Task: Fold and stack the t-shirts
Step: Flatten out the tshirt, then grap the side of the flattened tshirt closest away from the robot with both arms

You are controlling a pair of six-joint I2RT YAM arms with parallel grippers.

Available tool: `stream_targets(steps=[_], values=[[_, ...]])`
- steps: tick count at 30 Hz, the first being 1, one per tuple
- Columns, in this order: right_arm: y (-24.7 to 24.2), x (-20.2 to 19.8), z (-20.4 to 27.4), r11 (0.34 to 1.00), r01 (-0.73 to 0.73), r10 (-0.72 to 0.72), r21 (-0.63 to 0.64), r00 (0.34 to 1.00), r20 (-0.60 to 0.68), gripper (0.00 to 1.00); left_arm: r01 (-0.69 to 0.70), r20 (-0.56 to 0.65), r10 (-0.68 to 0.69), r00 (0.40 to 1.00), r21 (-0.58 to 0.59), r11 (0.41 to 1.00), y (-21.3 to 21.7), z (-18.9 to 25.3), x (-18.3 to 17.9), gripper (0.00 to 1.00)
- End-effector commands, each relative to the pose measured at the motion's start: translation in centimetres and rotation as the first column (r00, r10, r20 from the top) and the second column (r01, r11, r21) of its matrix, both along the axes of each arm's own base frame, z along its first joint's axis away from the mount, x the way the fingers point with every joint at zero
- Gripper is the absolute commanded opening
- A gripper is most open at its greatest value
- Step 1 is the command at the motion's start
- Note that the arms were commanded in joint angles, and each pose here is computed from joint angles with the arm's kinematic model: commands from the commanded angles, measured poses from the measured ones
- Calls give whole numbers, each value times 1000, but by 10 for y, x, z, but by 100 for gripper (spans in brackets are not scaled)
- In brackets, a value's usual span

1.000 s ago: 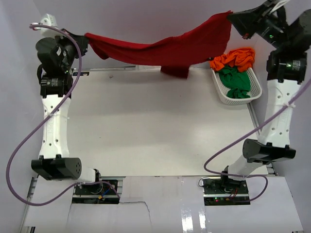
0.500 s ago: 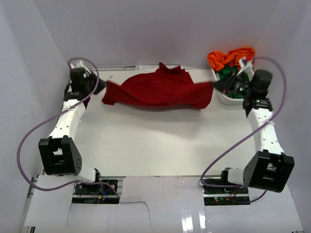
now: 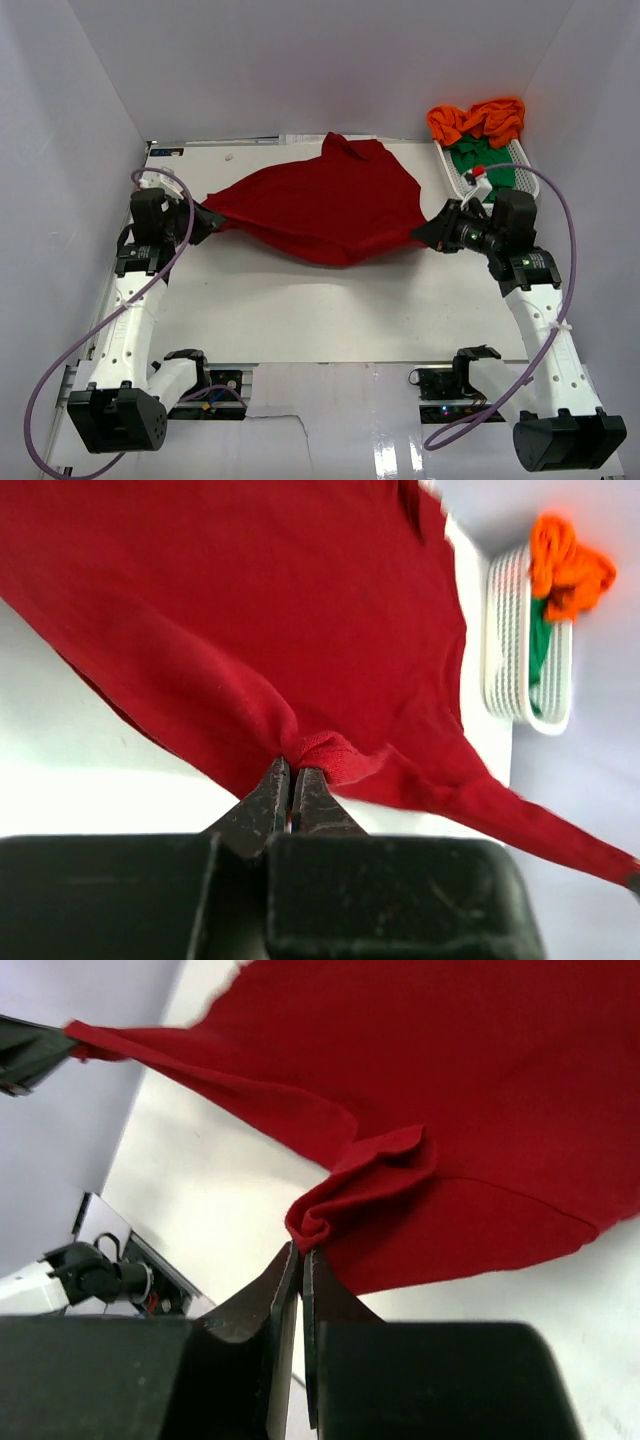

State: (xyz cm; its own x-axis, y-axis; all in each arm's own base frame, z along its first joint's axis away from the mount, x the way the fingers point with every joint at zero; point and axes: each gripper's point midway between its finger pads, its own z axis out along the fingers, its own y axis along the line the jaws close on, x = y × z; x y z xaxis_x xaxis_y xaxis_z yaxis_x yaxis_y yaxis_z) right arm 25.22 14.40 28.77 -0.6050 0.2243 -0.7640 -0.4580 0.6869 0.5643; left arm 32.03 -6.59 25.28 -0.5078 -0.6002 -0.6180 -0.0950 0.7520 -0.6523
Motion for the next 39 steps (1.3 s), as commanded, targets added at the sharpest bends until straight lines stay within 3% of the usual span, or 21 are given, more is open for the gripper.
stream_targets(steps=[1, 9, 16, 22, 30, 39], values=[[-8, -32, -80, 996, 31, -57, -88, 950, -306, 8, 68, -220, -90, 971, -102, 992, -20, -60, -36, 0], [-6, -67, -100, 993, 21, -66, -119, 920, -385, 8, 41, -324, -76, 943, -113, 993, -21, -94, -81, 0], [-33, -64, -117, 956, 136, -233, -258, 890, -392, 8, -53, -428, 14, 904, -80, 995, -10, -122, -111, 0], [-51, -23, -127, 907, 220, -351, -360, 867, -353, 8, -128, -522, 100, 847, -18, 992, 2, -149, -134, 0], [-56, 48, -138, 893, 258, -385, -368, 862, -330, 8, -119, -520, 105, 848, 6, 993, 5, -152, -142, 0], [-45, 124, -109, 916, 255, -346, -311, 893, -288, 8, -126, -554, 132, 822, 49, 991, 12, -157, -136, 0]])
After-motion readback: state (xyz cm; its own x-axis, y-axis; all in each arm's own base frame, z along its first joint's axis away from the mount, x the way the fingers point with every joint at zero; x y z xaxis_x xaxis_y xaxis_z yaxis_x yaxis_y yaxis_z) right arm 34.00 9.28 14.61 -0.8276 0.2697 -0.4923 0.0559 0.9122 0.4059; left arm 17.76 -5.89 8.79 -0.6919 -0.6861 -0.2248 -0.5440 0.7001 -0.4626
